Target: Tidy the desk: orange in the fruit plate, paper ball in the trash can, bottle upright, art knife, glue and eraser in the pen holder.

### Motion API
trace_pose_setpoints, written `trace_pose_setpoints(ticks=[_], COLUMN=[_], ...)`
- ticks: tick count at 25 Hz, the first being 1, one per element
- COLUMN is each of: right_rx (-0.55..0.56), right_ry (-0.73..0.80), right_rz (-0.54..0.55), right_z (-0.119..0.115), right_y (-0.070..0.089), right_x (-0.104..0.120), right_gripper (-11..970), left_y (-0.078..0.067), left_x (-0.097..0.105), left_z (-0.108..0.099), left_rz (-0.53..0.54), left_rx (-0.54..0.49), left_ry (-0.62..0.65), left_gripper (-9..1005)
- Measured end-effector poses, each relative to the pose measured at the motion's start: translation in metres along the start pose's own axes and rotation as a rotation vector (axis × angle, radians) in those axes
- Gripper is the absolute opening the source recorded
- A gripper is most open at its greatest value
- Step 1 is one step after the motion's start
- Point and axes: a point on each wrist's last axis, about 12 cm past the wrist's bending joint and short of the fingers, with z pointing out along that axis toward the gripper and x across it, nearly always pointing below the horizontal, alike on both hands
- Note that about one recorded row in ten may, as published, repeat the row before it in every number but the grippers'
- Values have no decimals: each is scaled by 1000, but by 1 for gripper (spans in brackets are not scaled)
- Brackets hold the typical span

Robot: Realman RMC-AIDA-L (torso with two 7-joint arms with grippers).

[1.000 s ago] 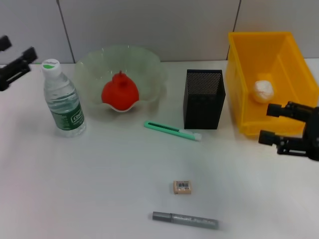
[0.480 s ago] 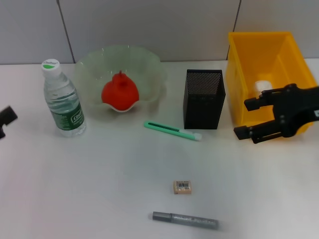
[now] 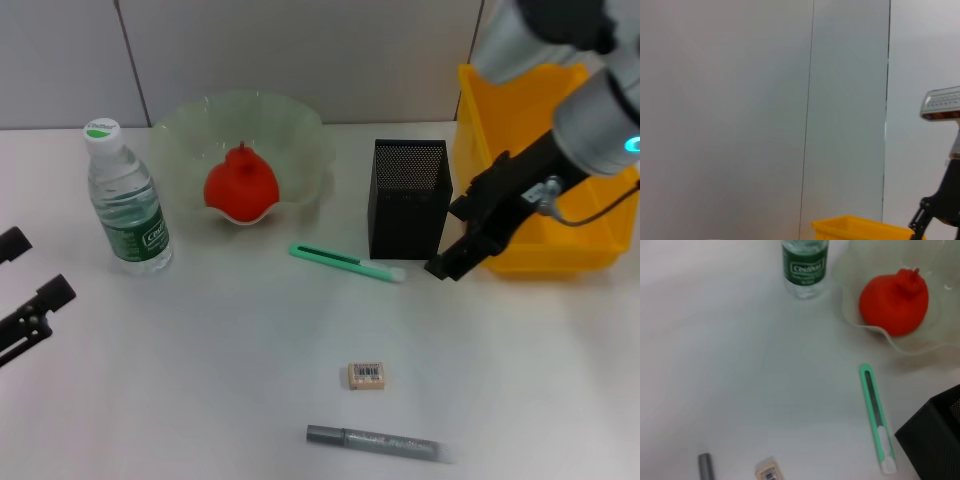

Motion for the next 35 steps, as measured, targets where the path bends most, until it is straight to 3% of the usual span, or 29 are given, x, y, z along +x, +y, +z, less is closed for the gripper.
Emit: trace_pose_setpoints(ticks=[6, 16, 26, 35], right_rx=[71, 97, 88, 94], right_ry=[48, 53, 55, 34], right_rz=[-26, -10, 10, 16], right_z=[35, 81, 101, 104], right_y=[0, -15, -17, -18], right_x=[-18, -22, -12, -11], right_gripper=[841, 841, 841, 841], left_y=[-3, -3, -5, -5], left_x=[9, 12, 14, 14], left_z=[4, 13, 14, 14], left_rz=[-17, -23, -35, -38], left_rx=[9, 55, 49, 47], left_ry=[18, 56, 50, 49], left_gripper=[754, 754, 755, 755])
